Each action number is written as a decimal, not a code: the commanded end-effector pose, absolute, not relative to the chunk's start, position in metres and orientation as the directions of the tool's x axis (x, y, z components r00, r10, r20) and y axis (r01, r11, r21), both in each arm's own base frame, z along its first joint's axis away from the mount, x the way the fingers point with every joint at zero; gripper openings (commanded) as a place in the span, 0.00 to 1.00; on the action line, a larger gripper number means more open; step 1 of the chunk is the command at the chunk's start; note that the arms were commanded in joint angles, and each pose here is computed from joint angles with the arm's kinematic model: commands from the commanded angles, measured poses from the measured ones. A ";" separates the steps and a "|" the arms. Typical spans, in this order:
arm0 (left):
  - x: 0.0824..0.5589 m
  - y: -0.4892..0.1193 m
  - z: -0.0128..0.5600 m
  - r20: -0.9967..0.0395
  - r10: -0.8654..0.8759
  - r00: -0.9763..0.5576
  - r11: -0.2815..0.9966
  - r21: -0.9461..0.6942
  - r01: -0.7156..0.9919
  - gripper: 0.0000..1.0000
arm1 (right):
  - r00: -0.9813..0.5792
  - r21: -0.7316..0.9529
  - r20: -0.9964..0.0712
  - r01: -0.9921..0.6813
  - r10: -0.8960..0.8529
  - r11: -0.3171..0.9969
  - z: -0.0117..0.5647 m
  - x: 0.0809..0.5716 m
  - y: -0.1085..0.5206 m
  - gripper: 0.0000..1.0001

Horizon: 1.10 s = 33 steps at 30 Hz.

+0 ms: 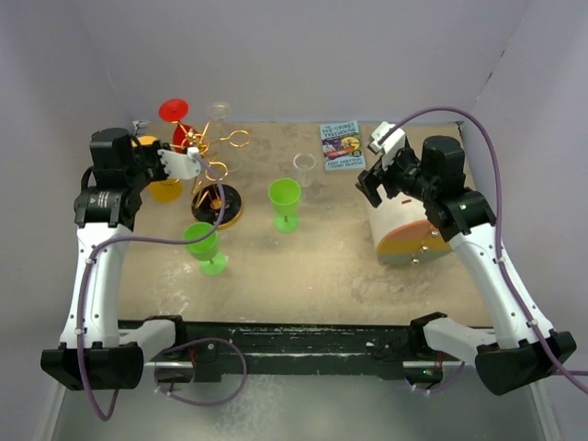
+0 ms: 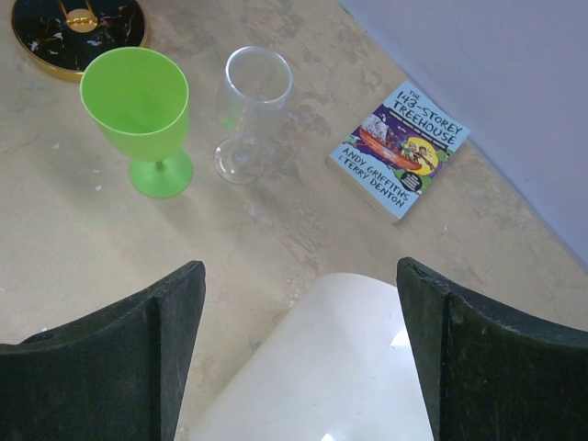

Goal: Place the wine glass upside down on the wine glass rack

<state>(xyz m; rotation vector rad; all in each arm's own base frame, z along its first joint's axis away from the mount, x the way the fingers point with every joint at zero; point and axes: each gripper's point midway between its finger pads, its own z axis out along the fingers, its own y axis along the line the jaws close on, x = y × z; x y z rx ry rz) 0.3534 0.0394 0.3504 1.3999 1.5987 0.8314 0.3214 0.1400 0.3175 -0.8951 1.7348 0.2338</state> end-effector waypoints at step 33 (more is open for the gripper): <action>0.258 -0.046 0.385 -0.933 0.349 -0.087 0.842 0.271 0.466 0.86 | -0.087 -0.202 -0.921 -0.728 -0.381 0.655 0.324 0.339 0.193 0.91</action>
